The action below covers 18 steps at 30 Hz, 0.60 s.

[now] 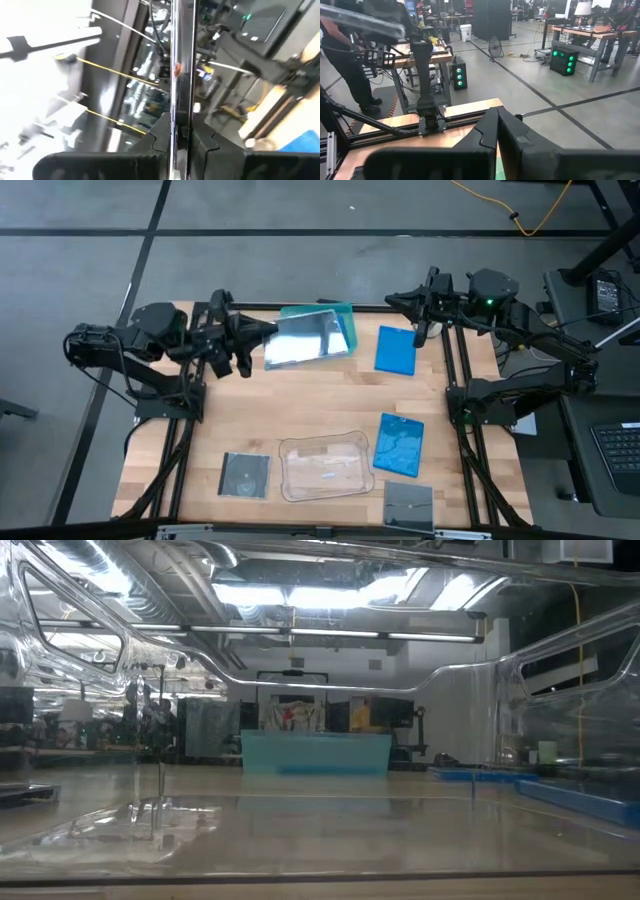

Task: Pick & place jewel cases by type
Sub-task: Put the top black CD case into the transparent bin

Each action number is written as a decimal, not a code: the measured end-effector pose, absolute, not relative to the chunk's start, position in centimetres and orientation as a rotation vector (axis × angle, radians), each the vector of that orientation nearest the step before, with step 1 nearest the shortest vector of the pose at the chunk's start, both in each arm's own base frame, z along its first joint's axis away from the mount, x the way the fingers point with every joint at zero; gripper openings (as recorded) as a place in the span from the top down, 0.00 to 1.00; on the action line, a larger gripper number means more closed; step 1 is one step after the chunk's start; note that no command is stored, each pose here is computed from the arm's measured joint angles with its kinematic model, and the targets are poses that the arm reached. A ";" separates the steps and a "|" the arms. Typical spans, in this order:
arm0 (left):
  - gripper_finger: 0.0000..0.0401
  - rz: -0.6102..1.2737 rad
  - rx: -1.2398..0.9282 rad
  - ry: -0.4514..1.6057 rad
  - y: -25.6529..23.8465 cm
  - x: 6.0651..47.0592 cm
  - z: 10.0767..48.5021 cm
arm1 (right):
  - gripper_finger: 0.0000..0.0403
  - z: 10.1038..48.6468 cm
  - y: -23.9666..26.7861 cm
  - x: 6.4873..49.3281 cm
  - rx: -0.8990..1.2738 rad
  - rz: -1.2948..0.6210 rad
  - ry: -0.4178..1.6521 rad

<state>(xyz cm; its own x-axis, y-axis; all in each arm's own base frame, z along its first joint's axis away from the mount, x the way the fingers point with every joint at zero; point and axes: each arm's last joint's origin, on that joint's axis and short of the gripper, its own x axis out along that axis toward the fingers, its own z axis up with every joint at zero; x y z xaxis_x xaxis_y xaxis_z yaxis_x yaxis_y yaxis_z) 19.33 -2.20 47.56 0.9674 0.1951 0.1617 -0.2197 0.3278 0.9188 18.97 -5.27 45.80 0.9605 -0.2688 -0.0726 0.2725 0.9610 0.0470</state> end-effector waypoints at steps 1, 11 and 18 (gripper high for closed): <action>0.95 0.278 1.235 -0.024 -2.4 19.3 47.6 | 0.97 45.8 -5.3 19.0 0.057 -0.279 0.066; 0.95 0.326 1.537 -0.013 -4.3 18.7 48.1 | 0.97 45.8 -5.4 18.9 0.056 -0.308 0.067; 0.95 0.294 1.587 -0.036 -5.3 18.4 48.1 | 0.97 45.7 -5.4 18.9 0.056 -0.309 0.069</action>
<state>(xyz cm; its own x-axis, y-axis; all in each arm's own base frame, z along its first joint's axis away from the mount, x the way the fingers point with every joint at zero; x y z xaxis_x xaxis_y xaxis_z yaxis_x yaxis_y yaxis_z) 18.42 -5.33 48.13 0.9648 0.1594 0.2091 -0.2048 -0.0433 0.9778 18.93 -5.40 45.75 0.9503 -0.3016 -0.0767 0.3055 0.9512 0.0447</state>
